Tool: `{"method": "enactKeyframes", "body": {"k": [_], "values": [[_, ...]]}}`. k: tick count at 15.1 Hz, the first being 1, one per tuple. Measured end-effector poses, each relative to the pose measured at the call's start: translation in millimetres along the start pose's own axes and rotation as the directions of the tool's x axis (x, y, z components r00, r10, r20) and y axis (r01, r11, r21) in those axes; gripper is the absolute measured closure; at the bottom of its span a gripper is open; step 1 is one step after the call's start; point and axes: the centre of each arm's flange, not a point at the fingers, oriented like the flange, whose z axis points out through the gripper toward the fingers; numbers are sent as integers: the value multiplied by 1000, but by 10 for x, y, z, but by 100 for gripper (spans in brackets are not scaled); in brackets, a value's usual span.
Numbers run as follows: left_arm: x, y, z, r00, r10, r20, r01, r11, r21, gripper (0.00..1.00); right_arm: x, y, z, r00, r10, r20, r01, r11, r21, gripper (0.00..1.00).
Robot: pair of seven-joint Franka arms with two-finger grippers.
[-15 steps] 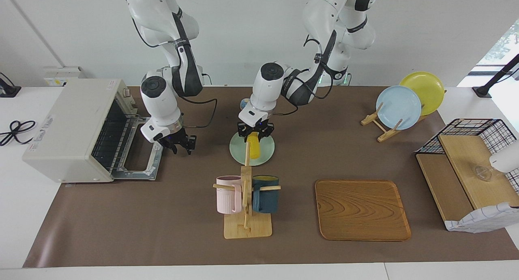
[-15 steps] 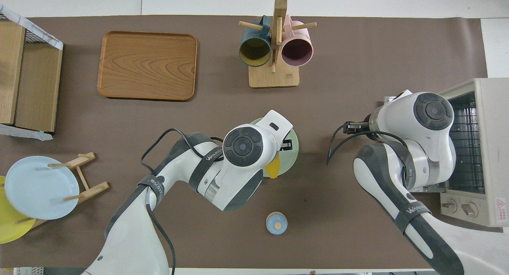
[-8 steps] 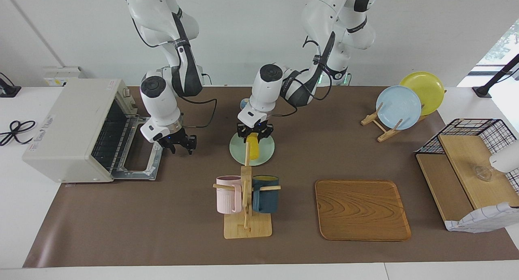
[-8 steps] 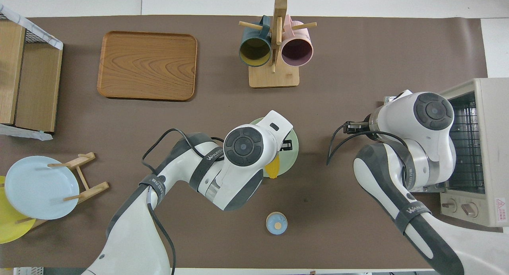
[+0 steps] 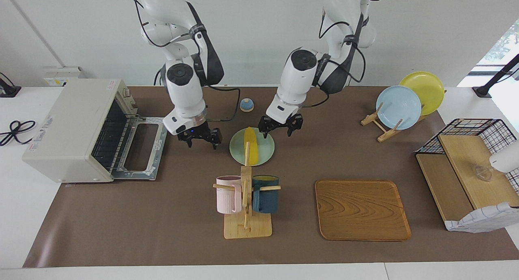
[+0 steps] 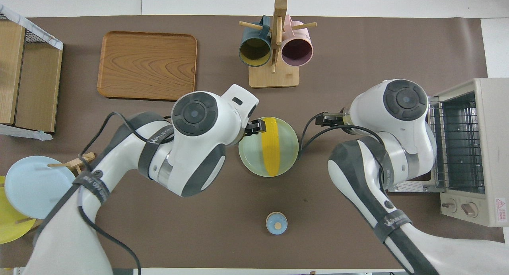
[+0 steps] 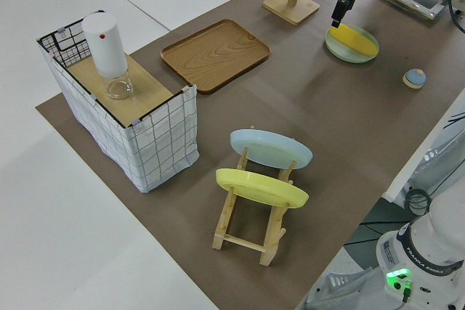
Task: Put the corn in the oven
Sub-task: 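Grasp the corn with the right gripper while the left gripper withdraws, then lift the corn with the right gripper toward the oven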
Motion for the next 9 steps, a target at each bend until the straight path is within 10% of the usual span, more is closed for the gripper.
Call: {"method": "enactKeyframes", "body": {"k": [9], "values": [[738, -1708, -1080, 997, 67, 33, -68, 997, 37, 0, -392, -2094, 474, 998, 63, 12, -63, 998, -3, 0]]}}
